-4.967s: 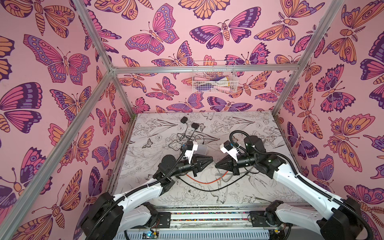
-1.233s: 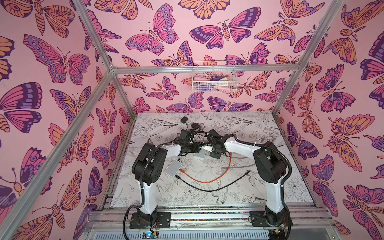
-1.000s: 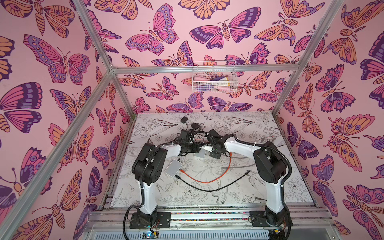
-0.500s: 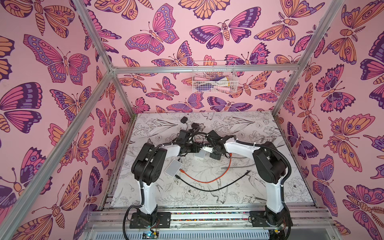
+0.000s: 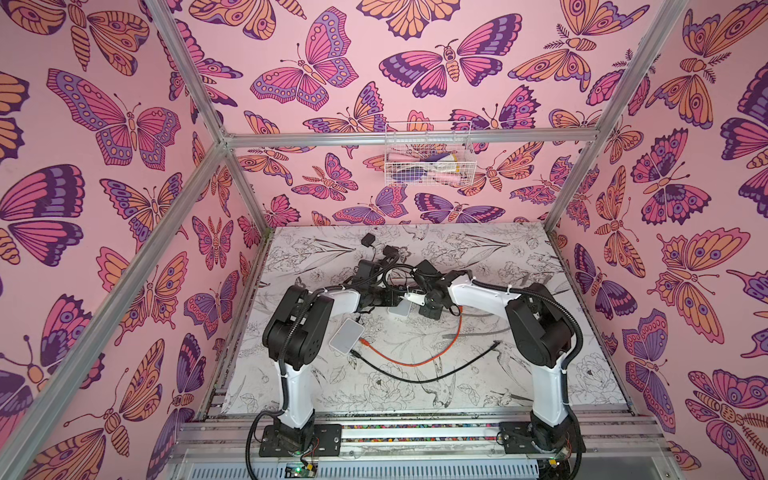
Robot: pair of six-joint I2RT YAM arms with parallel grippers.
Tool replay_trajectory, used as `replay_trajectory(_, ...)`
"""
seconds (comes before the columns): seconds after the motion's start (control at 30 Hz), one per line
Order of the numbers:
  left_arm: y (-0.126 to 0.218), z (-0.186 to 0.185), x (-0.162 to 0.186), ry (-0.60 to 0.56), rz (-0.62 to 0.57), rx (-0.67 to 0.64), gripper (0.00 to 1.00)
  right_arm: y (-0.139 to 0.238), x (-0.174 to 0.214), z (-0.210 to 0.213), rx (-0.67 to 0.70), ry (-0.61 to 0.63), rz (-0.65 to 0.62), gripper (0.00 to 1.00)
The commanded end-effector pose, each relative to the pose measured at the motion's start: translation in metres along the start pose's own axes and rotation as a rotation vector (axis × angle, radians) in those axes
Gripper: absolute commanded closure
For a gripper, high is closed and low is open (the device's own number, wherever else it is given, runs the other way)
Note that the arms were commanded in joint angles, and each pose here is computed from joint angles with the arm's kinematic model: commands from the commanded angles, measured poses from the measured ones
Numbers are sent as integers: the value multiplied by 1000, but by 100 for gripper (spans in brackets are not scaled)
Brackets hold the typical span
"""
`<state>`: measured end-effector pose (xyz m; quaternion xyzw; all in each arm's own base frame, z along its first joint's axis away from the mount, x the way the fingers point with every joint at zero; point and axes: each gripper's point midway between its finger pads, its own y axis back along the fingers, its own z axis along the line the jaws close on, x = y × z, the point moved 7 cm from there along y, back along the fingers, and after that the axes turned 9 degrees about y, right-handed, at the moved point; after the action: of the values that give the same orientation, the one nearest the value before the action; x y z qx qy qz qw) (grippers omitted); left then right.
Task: Insert the plug into the switch port
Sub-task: 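Hold the grey plug pressed into the port while the left gripper holds the switch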
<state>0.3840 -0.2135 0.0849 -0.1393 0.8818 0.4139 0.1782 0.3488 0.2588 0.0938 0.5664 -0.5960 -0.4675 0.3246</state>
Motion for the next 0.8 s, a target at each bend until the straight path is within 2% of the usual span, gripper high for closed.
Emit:
replay_trajectory(0.0, -8, 7, 12, 7, 43, 17, 50, 9, -14, -1, -15, 2, -53, 100)
replay_trajectory(0.77, -7, 5, 40, -2, 74, 24, 53, 21, -24, -1, -29, -76, -151, 100)
